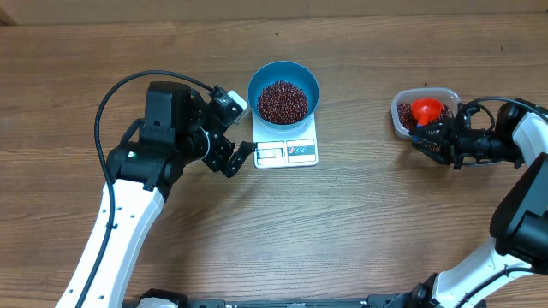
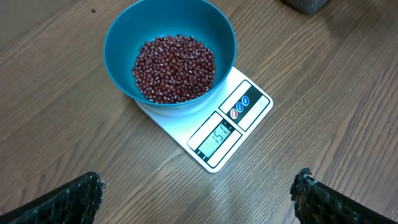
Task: Scoop item into bowl and weigh 150g on scale
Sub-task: 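Lower the scoop into the tub and open the right gripper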
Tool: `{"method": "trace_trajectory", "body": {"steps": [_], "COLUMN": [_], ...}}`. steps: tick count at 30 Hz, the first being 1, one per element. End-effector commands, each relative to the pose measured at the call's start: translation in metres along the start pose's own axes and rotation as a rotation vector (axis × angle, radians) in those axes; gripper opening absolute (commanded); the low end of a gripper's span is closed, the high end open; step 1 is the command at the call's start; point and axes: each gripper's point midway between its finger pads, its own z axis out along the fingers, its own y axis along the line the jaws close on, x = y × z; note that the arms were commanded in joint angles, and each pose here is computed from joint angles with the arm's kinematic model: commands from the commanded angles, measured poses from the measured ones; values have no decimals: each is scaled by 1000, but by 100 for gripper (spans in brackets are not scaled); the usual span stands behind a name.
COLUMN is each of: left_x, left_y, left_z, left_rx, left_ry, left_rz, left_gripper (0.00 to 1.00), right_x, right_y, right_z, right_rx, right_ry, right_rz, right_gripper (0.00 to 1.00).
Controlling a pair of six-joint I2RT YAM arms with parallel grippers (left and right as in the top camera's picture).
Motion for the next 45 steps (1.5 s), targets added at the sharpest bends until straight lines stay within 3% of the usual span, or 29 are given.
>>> {"method": "trace_trajectory", "body": {"steps": [1, 3, 12, 22, 31, 37, 42, 45], "left_x": [0, 0, 0, 0, 0, 0, 0, 0], "left_y": [3, 3, 3, 3, 3, 3, 3, 3], "left_z": [-1, -1, -1, -1, -1, -1, -1, -1], "left_rx": [-5, -5, -5, -5, -5, -5, -5, -5], "left_ry": [-3, -3, -3, -3, -2, -3, -2, -3], "left_rz": [-13, -13, -13, -13, -13, -13, -13, -13], "left_gripper": [99, 100, 99, 100, 100, 100, 100, 100], "right_x": [2, 2, 4, 4, 21, 26, 36, 34], "right_y": [6, 6, 7, 2, -19, -6, -6, -11], "right_z": [-1, -1, 3, 30, 36, 35, 34, 30], "right_rx": [-16, -16, -10, 55, 65, -17, -16, 5], "right_ry": [-3, -3, 9, 25, 56, 80, 109, 98], "right_rz": [29, 33, 58, 38, 183, 223, 278, 291], "right_gripper": [45, 46, 69, 72, 77, 78, 98, 100]}}
